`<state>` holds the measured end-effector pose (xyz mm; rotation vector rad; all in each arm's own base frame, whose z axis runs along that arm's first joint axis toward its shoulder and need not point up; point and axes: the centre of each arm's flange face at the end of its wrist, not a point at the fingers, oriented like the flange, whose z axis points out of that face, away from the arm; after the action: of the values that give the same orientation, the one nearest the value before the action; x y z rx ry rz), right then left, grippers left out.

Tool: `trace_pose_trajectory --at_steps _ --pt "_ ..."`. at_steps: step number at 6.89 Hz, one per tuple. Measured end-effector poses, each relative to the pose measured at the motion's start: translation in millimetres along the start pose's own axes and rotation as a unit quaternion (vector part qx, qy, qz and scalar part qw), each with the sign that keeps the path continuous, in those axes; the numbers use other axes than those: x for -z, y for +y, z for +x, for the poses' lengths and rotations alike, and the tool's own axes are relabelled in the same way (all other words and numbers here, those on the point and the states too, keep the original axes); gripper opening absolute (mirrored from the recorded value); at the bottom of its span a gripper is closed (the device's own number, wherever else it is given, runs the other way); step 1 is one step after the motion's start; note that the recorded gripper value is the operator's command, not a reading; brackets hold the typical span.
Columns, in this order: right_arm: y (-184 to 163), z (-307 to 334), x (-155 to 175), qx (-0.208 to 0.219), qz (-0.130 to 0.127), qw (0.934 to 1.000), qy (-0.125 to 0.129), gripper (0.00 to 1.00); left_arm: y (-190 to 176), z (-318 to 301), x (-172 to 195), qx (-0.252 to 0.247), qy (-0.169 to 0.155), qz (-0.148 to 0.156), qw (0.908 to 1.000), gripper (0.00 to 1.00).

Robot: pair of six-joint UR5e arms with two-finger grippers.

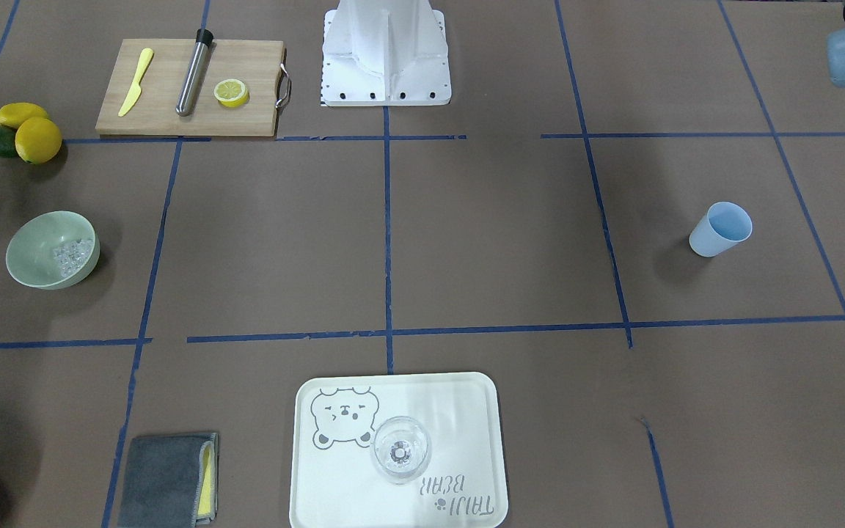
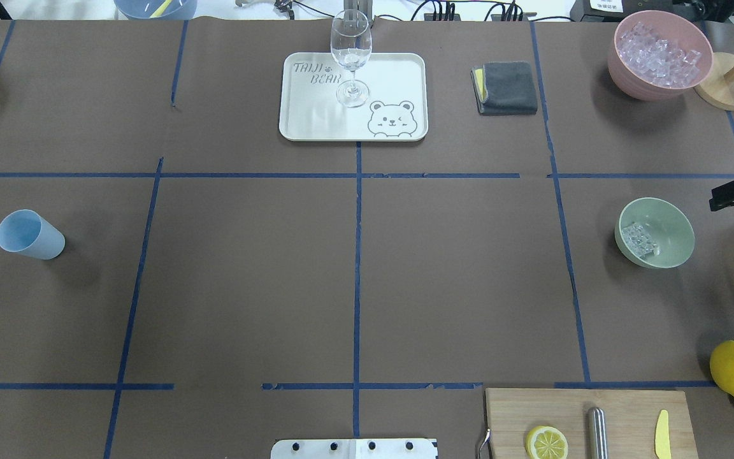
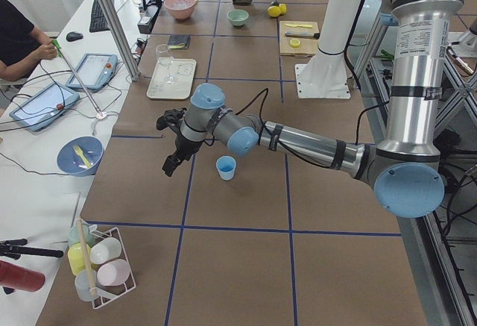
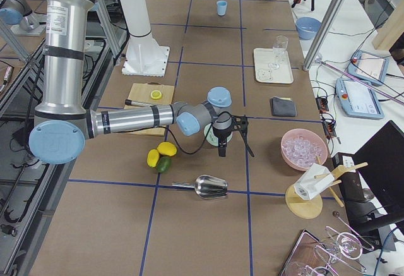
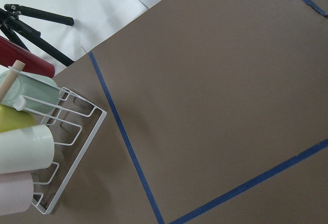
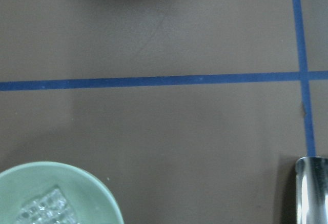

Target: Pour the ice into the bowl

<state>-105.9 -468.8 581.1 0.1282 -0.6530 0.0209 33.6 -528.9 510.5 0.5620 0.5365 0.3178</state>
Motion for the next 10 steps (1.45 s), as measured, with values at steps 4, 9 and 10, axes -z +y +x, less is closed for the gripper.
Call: trace_pose_trajectory --at_steps 4,9,10 --pt "-9 120 58 0.043 -0.026 0.9975 -0.049 1.00 8 -75 37 0.008 0.016 -0.068 0.9975 1.00" --pt "37 166 69 -0.015 -0.021 0.9929 -0.117 1.00 118 -127 -19 0.078 0.104 -0.147 0.9805 1.00" --pt "39 165 68 -0.018 -0.023 0.9914 -0.127 1.00 122 -126 -21 0.104 0.108 -0.149 0.9774 1.00"
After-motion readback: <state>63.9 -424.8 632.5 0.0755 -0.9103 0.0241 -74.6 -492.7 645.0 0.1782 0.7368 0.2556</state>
